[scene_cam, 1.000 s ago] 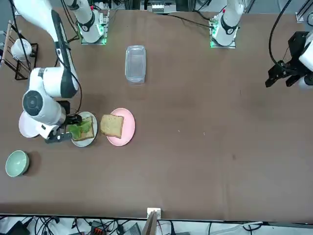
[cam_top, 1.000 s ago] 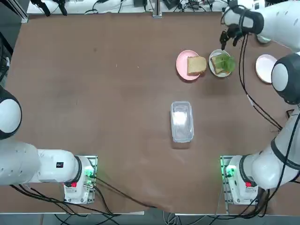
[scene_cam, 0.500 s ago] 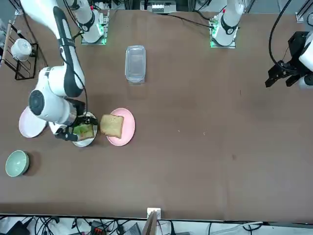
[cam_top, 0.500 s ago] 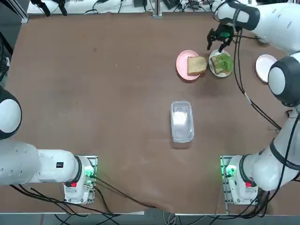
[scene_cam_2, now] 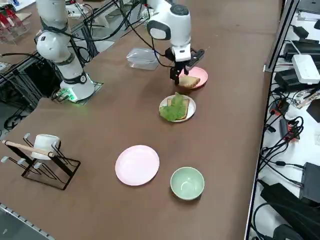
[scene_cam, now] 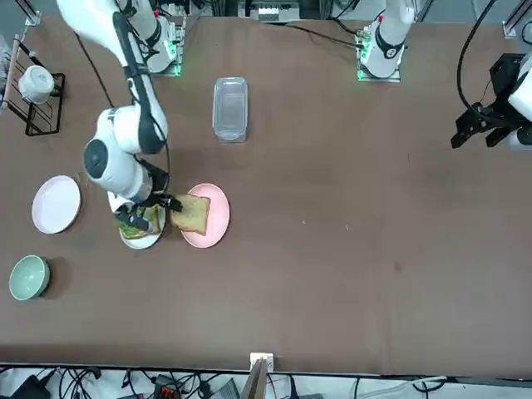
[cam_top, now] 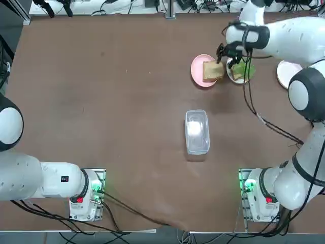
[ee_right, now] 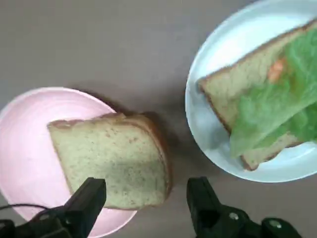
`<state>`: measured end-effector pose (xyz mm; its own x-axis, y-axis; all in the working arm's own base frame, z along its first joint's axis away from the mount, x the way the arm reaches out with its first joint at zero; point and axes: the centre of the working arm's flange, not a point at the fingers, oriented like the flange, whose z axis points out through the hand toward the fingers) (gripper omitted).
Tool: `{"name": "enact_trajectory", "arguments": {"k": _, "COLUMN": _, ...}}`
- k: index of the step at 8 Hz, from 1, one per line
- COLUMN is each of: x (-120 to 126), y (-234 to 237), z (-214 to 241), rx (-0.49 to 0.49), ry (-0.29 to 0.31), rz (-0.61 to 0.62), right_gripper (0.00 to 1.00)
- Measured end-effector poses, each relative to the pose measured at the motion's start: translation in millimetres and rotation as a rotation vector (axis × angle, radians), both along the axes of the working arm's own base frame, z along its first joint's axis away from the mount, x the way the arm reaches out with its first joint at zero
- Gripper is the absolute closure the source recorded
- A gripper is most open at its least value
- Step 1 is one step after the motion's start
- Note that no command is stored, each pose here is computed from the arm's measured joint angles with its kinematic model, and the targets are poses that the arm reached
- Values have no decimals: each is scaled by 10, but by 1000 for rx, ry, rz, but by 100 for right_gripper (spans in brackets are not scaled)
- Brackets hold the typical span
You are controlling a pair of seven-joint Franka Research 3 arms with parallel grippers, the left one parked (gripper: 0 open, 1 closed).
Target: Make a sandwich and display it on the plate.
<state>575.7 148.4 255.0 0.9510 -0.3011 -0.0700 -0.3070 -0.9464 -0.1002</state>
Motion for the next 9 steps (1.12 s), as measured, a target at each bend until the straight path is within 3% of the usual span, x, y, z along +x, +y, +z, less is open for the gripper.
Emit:
{"name": "enact_trajectory", "arguments": {"k": 2, "x": -107, "y": -50, "z": -119, "rx": -9, "ry": 6, "rz": -8, "right_gripper": 0}}
{"name": "enact_trajectory", "arguments": {"k": 9, "x": -92, "y": 50, "z": -241, "rx": -23, "ry": -43, "rz": 5, "right_gripper": 0}}
